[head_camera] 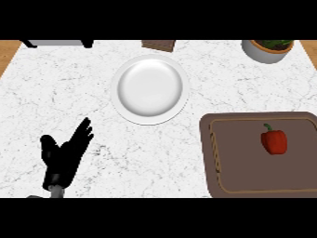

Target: Pick the bell pepper from the tray and place it in the plate

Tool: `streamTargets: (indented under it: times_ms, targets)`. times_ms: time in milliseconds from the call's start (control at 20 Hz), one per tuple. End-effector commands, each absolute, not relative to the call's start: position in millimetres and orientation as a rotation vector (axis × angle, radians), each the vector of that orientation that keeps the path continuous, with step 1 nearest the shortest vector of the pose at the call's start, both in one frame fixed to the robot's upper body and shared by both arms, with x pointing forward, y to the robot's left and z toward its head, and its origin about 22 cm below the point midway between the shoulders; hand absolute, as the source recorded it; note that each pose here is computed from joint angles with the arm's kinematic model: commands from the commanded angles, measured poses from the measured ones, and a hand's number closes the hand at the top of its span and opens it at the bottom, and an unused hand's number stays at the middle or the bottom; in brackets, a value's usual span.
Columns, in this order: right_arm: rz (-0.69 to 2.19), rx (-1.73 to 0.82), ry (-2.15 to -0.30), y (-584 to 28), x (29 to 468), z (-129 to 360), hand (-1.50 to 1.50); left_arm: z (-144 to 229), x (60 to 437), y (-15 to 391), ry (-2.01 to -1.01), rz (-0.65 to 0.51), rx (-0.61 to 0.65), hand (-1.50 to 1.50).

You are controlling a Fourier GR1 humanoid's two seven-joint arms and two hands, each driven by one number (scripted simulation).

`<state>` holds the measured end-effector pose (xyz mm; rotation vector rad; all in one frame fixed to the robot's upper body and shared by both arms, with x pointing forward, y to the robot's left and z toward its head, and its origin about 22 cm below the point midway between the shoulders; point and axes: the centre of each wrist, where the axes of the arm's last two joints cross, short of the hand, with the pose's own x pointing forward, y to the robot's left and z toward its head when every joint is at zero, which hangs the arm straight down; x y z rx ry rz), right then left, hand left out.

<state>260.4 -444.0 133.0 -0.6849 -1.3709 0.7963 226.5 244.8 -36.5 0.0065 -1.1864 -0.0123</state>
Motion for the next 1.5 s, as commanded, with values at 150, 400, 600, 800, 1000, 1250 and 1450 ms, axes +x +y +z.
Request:
streamTargets:
  times_ms: [150,400,600,800,1000,1250,1450]
  targets:
    - [0.872,-0.725,-1.277,-386,257,111,-1.50,-18,242,245,-1.204,-0.005,-0.005,0.00]
    - [0.887,-0.743,-1.184,-362,265,79,-1.50,-35,240,246,-1.190,-0.003,-0.021,0.00]
    - [0.899,-0.674,-1.155,-359,276,102,-1.50,-26,225,248,-1.184,-0.017,-0.012,0.00]
    - [0.897,-0.640,-1.157,-360,255,65,-1.50,-57,243,230,-1.185,-0.004,0.010,0.00]
    - [0.899,-0.649,-1.156,-344,270,58,-1.50,-36,222,228,-1.188,0.001,0.000,0.00]
    - [0.936,-0.775,-1.079,-339,268,58,-1.50,-22,234,229,-1.189,0.002,0.009,0.00]
    - [0.947,-0.796,-1.052,-325,276,43,-1.50,-37,222,233,-1.173,-0.018,-0.005,0.00]
